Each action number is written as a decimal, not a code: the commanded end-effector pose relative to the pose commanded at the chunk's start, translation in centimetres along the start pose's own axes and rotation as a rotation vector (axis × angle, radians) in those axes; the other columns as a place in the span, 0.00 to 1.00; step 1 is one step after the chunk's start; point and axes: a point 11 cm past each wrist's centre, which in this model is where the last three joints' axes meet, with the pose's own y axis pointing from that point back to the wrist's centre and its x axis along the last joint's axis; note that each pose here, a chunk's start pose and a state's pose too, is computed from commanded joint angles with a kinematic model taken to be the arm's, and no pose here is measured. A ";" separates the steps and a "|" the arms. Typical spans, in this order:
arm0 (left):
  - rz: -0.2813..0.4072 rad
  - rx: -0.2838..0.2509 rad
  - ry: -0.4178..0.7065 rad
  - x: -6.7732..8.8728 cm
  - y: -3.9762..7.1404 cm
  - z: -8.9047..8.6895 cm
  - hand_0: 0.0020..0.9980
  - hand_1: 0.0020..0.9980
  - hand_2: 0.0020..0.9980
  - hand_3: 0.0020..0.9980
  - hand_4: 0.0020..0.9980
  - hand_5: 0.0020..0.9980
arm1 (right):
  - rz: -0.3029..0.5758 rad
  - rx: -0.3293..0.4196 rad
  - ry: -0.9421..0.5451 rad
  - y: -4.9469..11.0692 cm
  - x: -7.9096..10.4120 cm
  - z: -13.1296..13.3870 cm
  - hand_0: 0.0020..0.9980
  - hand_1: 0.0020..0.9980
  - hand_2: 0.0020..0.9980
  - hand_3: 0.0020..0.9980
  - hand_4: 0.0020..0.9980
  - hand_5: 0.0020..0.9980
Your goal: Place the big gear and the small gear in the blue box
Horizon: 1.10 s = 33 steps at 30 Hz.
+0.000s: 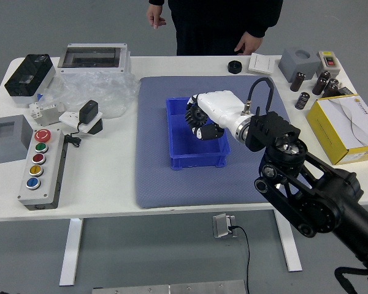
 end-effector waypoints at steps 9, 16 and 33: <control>-0.002 0.001 -0.001 -0.1 0.0 0.0 0.79 0.76 0.75 0.68 0.56 0.26 | -0.041 0.009 -0.007 -0.2 -0.4 0.2 0.89 0.81 0.90 0.96 0.77 0.29; -0.002 0.000 -0.001 -0.1 0.0 0.0 0.79 0.76 0.75 0.68 0.56 0.26 | -0.056 0.002 -0.006 -0.3 -0.5 0.5 0.90 0.83 0.91 0.98 0.80 0.32; 0.002 -0.001 0.001 0.1 0.0 0.0 0.79 0.76 0.75 0.68 0.56 0.26 | -0.024 -0.159 0.010 0.7 0.1 7.4 0.80 0.73 0.81 0.81 0.77 0.31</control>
